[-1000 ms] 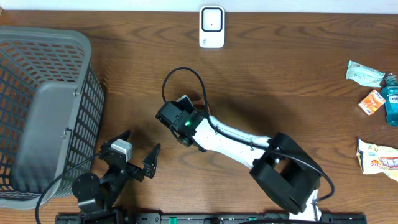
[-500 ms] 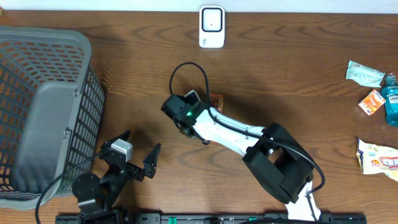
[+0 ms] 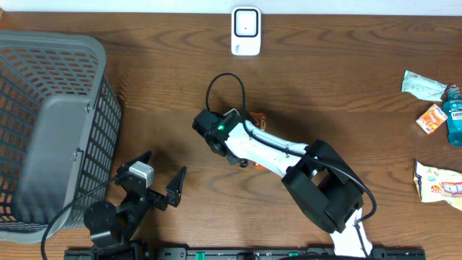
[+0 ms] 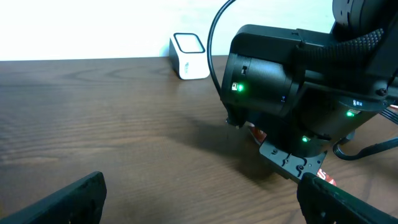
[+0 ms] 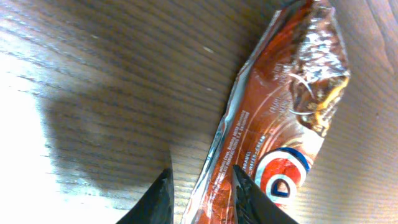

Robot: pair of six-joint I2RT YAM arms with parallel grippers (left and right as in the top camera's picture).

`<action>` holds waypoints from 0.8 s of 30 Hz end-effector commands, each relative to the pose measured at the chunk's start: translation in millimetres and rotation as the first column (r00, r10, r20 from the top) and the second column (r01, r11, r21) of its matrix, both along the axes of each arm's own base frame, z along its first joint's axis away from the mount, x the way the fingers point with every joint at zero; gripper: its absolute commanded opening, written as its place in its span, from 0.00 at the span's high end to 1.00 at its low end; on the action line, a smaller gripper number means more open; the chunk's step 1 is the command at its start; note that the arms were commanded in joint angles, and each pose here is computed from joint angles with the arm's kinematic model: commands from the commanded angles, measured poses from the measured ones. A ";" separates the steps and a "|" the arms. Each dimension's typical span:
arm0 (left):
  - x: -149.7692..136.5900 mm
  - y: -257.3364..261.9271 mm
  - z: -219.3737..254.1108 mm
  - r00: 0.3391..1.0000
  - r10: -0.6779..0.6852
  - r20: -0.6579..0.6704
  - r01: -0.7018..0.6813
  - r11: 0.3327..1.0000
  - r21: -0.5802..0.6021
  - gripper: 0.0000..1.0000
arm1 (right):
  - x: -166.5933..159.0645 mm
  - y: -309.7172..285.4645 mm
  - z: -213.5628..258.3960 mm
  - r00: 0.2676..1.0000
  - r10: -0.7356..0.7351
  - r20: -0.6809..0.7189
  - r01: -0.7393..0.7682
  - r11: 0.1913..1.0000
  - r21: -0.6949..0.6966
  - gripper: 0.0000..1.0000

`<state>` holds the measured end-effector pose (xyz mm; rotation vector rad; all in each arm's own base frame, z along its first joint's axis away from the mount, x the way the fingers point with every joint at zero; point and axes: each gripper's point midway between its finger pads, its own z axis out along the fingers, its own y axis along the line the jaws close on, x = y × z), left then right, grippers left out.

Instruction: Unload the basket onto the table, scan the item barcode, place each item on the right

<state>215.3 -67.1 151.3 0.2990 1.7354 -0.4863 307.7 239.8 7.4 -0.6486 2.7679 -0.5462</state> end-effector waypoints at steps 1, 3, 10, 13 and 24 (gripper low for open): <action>-1.7 -1.8 -10.6 0.999 -0.011 -0.035 0.010 1.000 -0.015 0.02 | 8.4 1.4 18.6 0.996 -0.071 0.047 0.069 0.996 0.054 0.75; -1.7 -1.8 -10.6 0.999 -0.011 -0.035 0.010 1.000 -0.015 0.02 | 10.1 -1.8 28.2 0.994 -0.090 0.061 0.086 0.994 0.066 0.74; -1.7 -1.8 -10.6 0.999 -0.011 -0.035 0.010 1.000 -0.015 0.02 | 21.7 -21.9 37.1 0.986 -0.153 0.064 0.147 0.986 0.083 0.64; -1.7 -1.8 -10.6 0.999 -0.011 -0.035 0.010 1.000 -0.015 0.02 | 19.3 -30.6 22.6 0.979 -0.200 -0.026 0.202 0.972 0.120 0.70; -1.7 -1.8 -10.6 0.999 -0.011 -0.035 0.010 1.000 -0.015 0.02 | 32.2 -22.4 63.0 0.980 -0.195 0.030 0.182 0.954 0.239 0.84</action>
